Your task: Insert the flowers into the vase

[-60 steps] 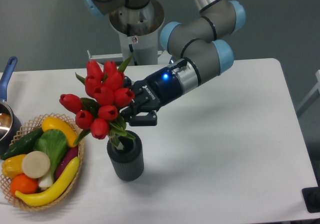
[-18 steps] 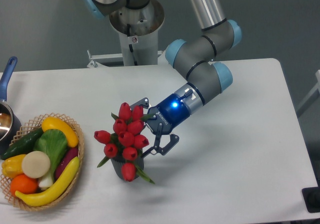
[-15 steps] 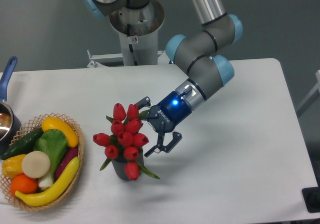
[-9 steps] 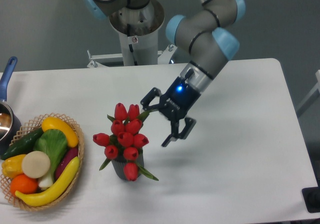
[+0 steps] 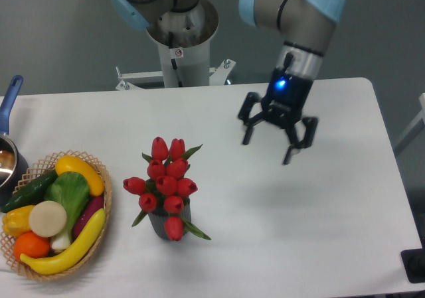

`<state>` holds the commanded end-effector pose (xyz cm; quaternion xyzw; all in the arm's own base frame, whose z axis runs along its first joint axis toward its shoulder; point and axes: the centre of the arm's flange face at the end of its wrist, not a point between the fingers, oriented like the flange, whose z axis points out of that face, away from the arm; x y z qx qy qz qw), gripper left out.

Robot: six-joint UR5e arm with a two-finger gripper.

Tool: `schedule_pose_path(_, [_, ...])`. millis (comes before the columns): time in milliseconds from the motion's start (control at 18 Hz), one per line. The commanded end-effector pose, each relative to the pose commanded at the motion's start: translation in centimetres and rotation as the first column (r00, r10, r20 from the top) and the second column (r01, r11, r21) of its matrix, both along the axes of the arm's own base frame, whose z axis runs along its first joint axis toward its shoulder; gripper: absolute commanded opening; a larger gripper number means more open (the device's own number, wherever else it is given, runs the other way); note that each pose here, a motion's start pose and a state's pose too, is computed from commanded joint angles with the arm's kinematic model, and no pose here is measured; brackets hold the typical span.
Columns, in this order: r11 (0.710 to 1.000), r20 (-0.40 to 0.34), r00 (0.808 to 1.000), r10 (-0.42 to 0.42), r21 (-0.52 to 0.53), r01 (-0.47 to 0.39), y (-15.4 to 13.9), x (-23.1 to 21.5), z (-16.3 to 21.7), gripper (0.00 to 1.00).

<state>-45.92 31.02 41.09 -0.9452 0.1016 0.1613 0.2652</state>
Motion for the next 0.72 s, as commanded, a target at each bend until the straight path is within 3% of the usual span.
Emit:
schedule_pose_path(222, [0.979, -0.094, 0.992, 0.082, -0.18, -0.098, -3.1, 0.4, 3.5, 1.0])
schedule_pose_path(500, [0.906, -0.109, 0.988, -0.109, -0.42, 0.053, -6.9, 1.0, 5.4, 1.0])
schedule_pose_path(722, [0.903, -0.112, 0.988, -0.103, -0.427, 0.046, -9.2, 0.7, 6.2, 1.0])
